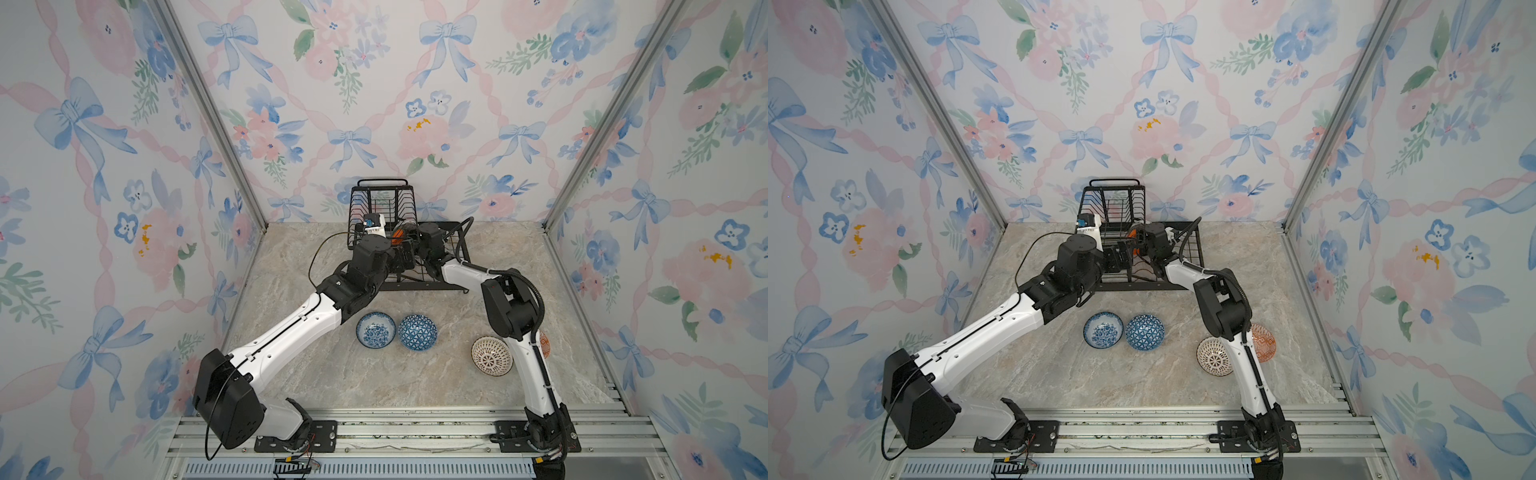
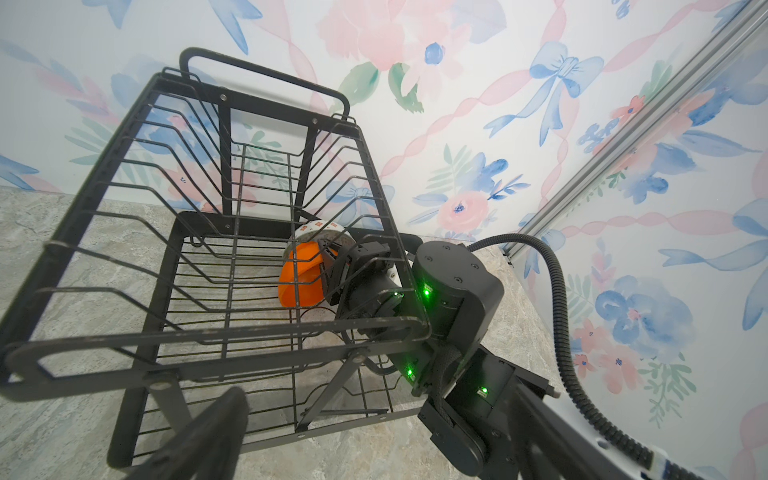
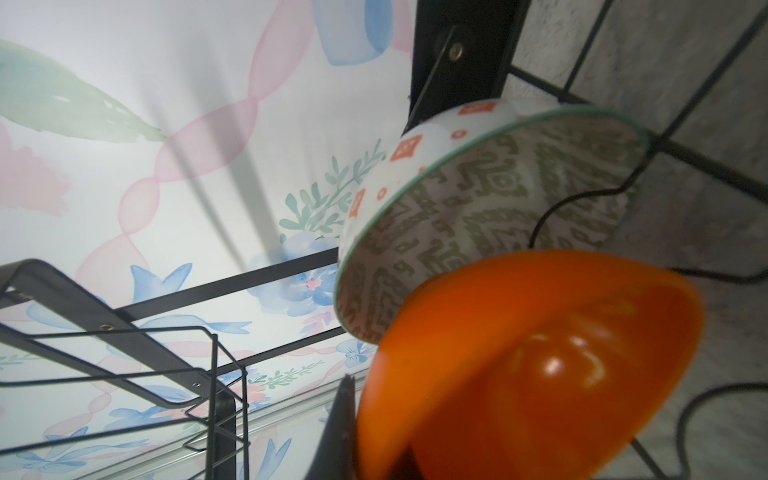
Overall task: Load the bowls into the dish rack
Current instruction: 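Lower the orange bowl into the rack beside the green bowl with the right gripper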
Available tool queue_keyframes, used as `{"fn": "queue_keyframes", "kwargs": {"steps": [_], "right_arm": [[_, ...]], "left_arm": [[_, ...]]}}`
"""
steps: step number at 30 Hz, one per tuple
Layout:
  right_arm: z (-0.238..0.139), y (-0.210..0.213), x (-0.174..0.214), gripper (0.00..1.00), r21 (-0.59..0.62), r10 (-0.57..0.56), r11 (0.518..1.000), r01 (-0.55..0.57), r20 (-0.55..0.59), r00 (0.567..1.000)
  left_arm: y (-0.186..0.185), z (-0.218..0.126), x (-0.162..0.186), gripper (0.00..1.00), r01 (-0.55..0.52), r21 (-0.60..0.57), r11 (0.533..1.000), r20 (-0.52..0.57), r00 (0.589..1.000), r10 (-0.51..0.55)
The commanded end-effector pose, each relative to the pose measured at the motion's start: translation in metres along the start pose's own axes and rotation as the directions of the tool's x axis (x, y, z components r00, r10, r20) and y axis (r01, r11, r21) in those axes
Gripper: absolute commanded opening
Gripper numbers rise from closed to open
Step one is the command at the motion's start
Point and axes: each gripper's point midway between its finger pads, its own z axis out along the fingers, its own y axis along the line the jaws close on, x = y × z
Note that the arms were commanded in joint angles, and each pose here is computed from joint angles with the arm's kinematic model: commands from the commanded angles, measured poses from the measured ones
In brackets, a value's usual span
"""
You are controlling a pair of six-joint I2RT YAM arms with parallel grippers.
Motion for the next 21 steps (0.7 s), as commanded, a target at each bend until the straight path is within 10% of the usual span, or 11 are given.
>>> {"fn": "queue_keyframes", "kwargs": {"steps": [1, 21], "right_arm": [[-0.005, -0.018, 0.009, 0.00, 0.049, 0.005, 0.999, -0.005, 0.003, 1.000], [-0.017, -0.029, 0.008, 0.03, 0.083, 0.038, 0.996, -0.040, 0.027, 0.999]], "left_arm": [[0.003, -0.001, 0.002, 0.98, -0.019, -0.001, 1.000, -0.015, 1.000, 0.019], [0.005, -0.008, 0.005, 0.98, -0.004, 0.003, 1.000, -0.014, 1.000, 0.004]]}}
